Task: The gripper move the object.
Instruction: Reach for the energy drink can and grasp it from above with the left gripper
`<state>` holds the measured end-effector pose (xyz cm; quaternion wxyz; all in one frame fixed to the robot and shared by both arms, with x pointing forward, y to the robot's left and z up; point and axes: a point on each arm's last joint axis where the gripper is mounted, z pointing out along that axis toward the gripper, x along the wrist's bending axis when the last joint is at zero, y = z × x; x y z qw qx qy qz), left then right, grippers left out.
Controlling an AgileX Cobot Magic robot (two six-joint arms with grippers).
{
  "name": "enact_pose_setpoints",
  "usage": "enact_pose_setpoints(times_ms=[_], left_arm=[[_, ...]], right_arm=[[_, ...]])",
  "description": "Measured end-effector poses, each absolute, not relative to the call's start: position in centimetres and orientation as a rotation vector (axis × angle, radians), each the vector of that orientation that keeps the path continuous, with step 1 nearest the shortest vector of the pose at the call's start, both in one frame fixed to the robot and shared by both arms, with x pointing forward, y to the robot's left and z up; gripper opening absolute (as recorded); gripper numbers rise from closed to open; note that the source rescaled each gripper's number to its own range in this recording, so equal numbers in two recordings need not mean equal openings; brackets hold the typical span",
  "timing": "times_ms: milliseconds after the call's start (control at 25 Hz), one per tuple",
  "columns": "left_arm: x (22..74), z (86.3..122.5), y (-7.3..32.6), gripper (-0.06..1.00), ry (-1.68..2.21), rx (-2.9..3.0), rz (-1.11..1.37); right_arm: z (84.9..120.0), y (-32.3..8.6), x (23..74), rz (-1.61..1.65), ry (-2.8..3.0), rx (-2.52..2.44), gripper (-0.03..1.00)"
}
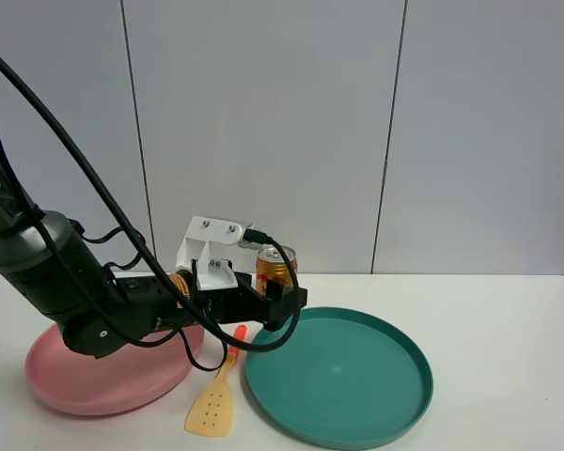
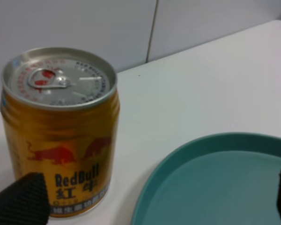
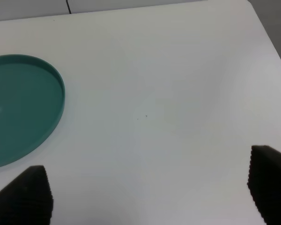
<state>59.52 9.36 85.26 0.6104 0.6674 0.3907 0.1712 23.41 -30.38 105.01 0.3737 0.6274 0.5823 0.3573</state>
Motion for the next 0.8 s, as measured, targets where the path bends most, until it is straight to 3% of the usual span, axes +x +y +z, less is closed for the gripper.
enact_pose_setpoints(times_ms=[800], left_arm=[[61.5,84.6,9.3,1.00,0.920,1.505,0.521]], right_arm=[[105.0,-30.4,23.4,0.915,1.491,1.607,1.00]])
